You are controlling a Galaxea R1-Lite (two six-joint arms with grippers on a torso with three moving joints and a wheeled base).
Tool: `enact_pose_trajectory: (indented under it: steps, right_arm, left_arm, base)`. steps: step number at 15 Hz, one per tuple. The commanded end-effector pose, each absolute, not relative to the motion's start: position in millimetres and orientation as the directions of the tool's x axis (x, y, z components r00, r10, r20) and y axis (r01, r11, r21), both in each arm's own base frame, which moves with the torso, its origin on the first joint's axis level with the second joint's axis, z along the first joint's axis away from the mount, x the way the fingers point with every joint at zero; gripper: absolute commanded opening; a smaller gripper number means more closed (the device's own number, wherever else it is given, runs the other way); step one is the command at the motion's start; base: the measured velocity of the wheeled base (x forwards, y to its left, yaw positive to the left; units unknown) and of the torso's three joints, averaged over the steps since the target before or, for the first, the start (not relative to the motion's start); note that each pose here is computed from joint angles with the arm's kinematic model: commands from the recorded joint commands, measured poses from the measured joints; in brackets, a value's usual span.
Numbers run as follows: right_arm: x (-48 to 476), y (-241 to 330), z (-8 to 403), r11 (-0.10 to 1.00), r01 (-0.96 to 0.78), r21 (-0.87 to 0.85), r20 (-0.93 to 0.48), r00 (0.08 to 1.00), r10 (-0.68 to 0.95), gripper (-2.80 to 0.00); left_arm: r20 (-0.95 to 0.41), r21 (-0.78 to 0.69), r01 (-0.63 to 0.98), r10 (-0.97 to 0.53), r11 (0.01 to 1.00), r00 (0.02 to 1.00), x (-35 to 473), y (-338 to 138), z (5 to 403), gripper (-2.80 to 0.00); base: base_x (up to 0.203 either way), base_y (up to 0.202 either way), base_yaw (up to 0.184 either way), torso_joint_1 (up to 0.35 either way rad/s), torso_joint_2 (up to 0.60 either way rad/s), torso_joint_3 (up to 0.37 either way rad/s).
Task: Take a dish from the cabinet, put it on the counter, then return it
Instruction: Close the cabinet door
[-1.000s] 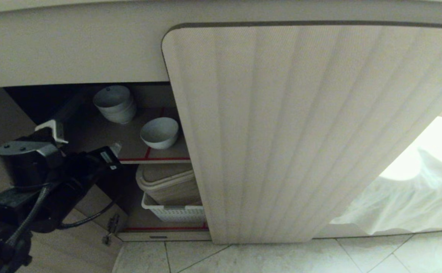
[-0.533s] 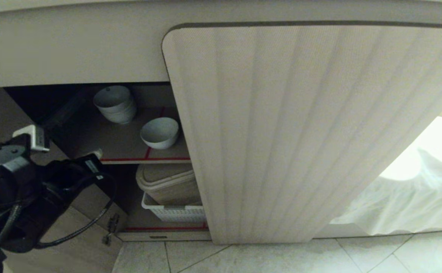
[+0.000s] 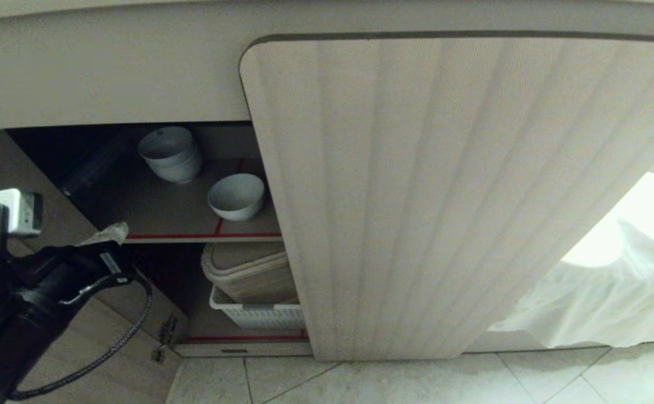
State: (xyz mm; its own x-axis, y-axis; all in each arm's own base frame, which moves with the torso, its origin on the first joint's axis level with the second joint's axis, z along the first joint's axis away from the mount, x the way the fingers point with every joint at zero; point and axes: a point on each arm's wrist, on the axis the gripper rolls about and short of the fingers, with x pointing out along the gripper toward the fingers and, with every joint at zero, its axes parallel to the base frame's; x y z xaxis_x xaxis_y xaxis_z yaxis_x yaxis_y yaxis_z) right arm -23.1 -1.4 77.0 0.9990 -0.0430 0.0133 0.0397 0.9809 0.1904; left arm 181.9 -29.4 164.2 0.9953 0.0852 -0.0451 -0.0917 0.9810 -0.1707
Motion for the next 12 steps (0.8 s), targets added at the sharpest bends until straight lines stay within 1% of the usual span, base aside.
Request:
enact_pose_trajectory:
  steps: [1, 4, 8, 12]
  right_arm:
    - [-22.9, -1.4, 77.0, 0.981, 0.04, 0.191, 0.012, 0.999, -0.043, -2.8]
    - [-22.9, -1.4, 77.0, 0.981, 0.04, 0.191, 0.012, 0.999, -0.043, -2.8]
    - [-22.9, -1.4, 77.0, 0.981, 0.04, 0.191, 0.012, 0.999, -0.043, -2.8]
    - [-22.9, -1.4, 77.0, 0.981, 0.04, 0.191, 0.012, 0.999, -0.043, -2.8]
  left_arm:
    - [-0.012, -0.149, -0.094, 0.094, 0.984, 0.996, 166.8, -25.2, 166.9, -2.8]
    - [-0.006, -0.089, -0.145, 0.145, 0.985, 0.989, 153.2, -14.5, 163.9, -2.8]
    - [-0.02, -0.02, -0.219, 0.219, 0.976, 0.976, 126.4, -0.9, 150.4, -2.8]
    - [0.027, 0.013, -0.228, 0.228, 0.974, 0.973, 97.9, 2.2, 149.5, -2.8]
  base:
    - [0.0, 0.0, 0.0, 0.0, 0.0, 0.0]
    - [0.0, 0.0, 0.0, 0.0, 0.0, 0.0]
    - [0.0, 0.0, 0.0, 0.0, 0.0, 0.0]
    - [0.0, 0.0, 0.0, 0.0, 0.0, 0.0]
